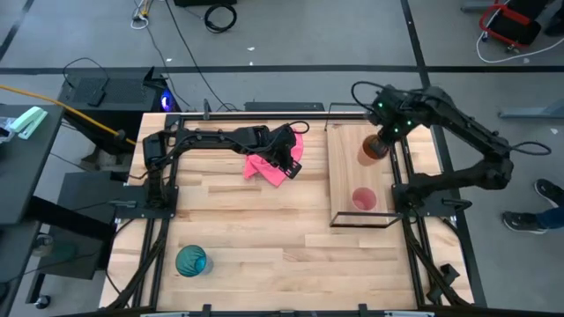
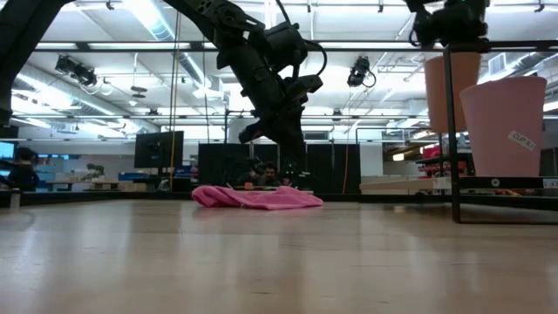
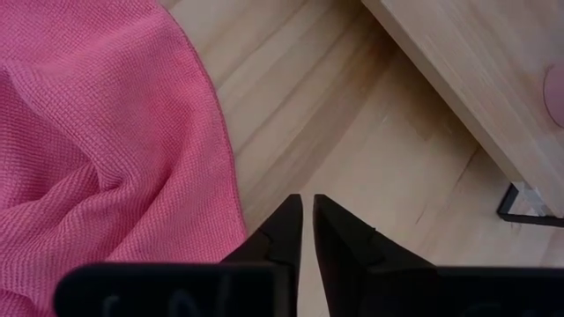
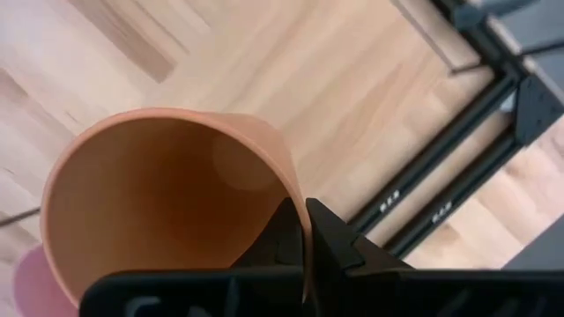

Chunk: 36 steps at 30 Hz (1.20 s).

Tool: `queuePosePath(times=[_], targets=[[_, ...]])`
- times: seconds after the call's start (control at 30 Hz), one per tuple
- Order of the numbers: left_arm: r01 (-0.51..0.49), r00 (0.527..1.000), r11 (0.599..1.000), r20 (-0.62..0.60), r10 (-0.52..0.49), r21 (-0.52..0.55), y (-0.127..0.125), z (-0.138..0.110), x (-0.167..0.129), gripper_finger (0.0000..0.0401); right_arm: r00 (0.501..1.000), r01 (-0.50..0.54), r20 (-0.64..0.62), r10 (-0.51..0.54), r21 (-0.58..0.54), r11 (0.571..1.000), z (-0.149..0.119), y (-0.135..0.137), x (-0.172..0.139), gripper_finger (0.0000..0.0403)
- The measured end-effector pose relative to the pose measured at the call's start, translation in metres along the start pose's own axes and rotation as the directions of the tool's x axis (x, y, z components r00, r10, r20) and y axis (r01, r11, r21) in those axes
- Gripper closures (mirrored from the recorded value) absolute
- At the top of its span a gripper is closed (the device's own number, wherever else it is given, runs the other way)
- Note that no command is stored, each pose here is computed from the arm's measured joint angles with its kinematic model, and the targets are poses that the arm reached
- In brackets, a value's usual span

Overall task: Stack small to large cups/mugs on shelf
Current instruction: Put the orange cup on the shelf

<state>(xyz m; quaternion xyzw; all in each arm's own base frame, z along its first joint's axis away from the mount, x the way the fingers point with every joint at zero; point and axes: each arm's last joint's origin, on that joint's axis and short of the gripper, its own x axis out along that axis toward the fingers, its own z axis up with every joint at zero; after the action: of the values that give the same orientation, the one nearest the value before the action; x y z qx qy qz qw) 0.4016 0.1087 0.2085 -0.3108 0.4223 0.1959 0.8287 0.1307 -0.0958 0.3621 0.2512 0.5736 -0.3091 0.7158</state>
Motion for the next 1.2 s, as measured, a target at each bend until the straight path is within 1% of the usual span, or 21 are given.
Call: queuePosePath(times=[0.13, 0.3, 0.43, 0.6, 0.8, 0.93, 1.2], targets=[[-0.001, 1.0, 1.0, 0.002, 0.001, 0.0, 0.0, 0.0, 0.0, 0.036, 1.0, 0.002, -0.018, -0.002, 0.011, 1.0, -0.006, -0.001, 0.016, 0.04], [-0.001, 1.0, 1.0, 0.003, 0.001, 0.0, 0.0, 0.0, 0.0, 0.0366, 0.999, -0.046, -0.002, 0.046, 0.012, 0.999, -0.009, 0.001, 0.032, 0.04], [0.0, 1.0, 1.0, 0.003, 0.0, 0.0, 0.0, 0.0, 0.0, 0.0364, 0.999, -0.04, -0.036, 0.04, 0.005, 0.999, -0.012, 0.001, 0.042, 0.0399], [-0.001, 1.0, 1.0, 0.004, 0.001, -0.001, 0.0, 0.0, 0.0, 0.0358, 0.999, -0.041, -0.033, 0.041, -0.002, 0.999, -0.012, 0.001, 0.045, 0.0399], [0.0, 1.0, 1.0, 0.003, 0.0, -0.003, 0.0, 0.0, 0.0, 0.0362, 0.998, -0.06, -0.03, 0.06, -0.014, 0.998, -0.01, 0.002, 0.046, 0.0399], [0.0, 1.0, 1.0, 0.003, 0.0, -0.003, 0.0, 0.0, 0.0, 0.0359, 0.998, -0.069, 0.006, 0.069, -0.021, 0.997, -0.005, 0.004, 0.048, 0.0399], [0.0, 1.0, 1.0, 0.003, 0.0, -0.003, 0.0, 0.0, 0.0, 0.0357, 0.997, -0.065, -0.049, 0.063, -0.046, 0.997, 0.009, 0.009, 0.062, 0.0399]])
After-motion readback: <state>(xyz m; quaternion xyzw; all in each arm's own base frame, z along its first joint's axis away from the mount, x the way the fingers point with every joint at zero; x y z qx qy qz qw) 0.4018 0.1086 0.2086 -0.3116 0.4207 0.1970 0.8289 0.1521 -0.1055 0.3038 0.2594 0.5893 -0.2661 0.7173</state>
